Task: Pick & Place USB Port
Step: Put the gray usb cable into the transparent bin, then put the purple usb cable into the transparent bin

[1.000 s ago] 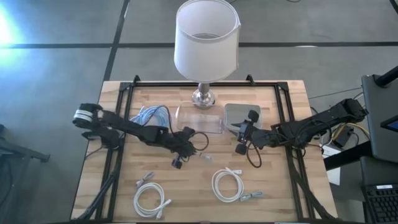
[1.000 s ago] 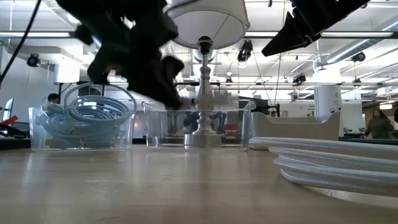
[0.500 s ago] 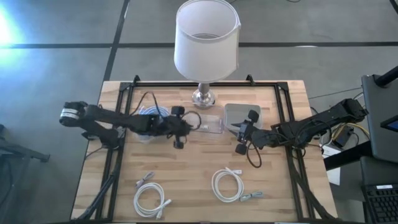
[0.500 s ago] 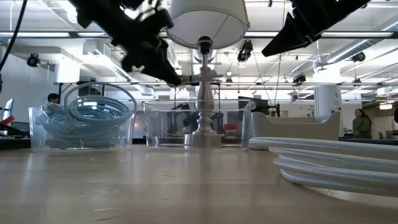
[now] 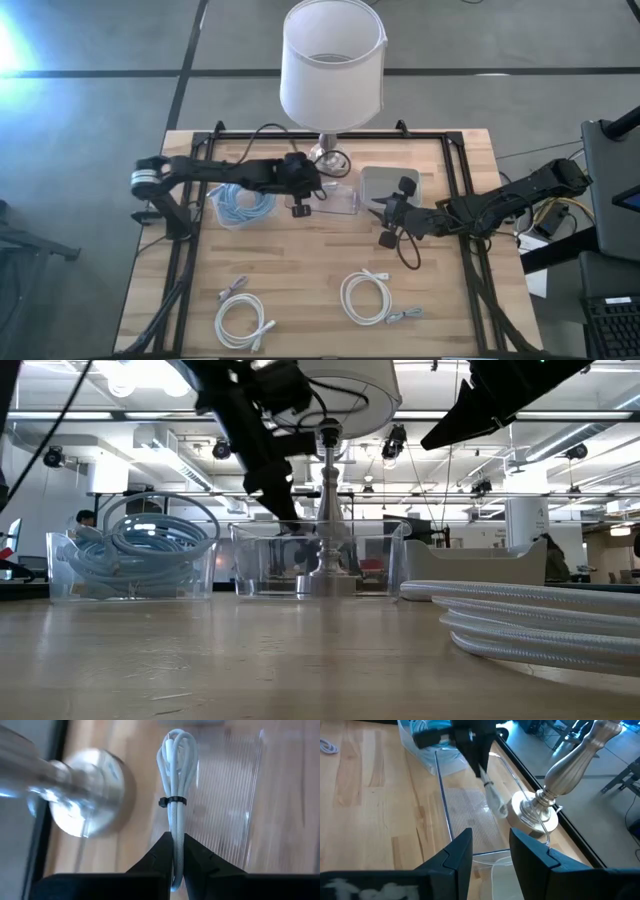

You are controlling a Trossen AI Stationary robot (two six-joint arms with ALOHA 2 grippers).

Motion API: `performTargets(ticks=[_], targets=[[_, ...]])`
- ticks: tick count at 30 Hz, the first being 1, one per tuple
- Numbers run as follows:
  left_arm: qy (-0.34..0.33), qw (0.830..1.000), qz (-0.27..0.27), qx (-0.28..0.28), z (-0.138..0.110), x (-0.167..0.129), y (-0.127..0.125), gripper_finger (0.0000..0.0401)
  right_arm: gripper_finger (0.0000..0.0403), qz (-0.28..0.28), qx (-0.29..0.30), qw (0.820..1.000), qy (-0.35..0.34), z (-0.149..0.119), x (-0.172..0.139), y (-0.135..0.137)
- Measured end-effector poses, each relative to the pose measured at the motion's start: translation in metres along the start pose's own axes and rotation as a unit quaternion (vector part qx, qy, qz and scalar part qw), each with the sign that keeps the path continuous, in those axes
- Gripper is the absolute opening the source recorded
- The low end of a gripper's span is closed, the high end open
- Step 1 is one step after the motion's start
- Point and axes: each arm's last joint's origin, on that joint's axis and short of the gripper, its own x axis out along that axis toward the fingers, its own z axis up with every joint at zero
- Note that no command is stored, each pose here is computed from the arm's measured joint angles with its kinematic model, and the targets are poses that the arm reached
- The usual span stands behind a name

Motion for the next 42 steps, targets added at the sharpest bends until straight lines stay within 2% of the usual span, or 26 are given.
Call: performTargets(ticks=[10, 17, 23, 29, 36, 42], targets=[[0.106, 0.994, -0.03, 0.018, 0.011, 0.051, -0.006, 0.0038, 0.0123, 0.0, 0.004, 1.0, 0.003, -0.002, 0.0, 0.0], [0.111, 0.993, -0.024, 0.012, 0.023, 0.058, -0.005, 0.0066, 0.0123, -0.001, 0.004, 1.0, 0.004, -0.003, 0.001, 0.0], [0.093, 0.995, -0.017, 0.008, 0.029, 0.045, 0.0, 0.0099, 0.0123, -0.001, 0.002, 1.0, 0.005, -0.004, 0.001, 0.0], [0.106, 0.994, -0.025, 0.02, 0.028, 0.032, -0.006, 0.0127, 0.0123, -0.001, 0.001, 1.0, 0.006, -0.005, 0.001, 0.0], [0.102, 0.993, -0.063, 0.022, 0.032, 0.009, -0.034, 0.0129, 0.0123, -0.001, 0.0, 1.0, 0.007, -0.006, 0.001, 0.0], [0.085, 0.991, -0.082, 0.058, 0.035, -0.021, -0.068, 0.013, 0.0123, -0.001, 0.0, 1.0, 0.009, -0.007, 0.002, 0.0]])
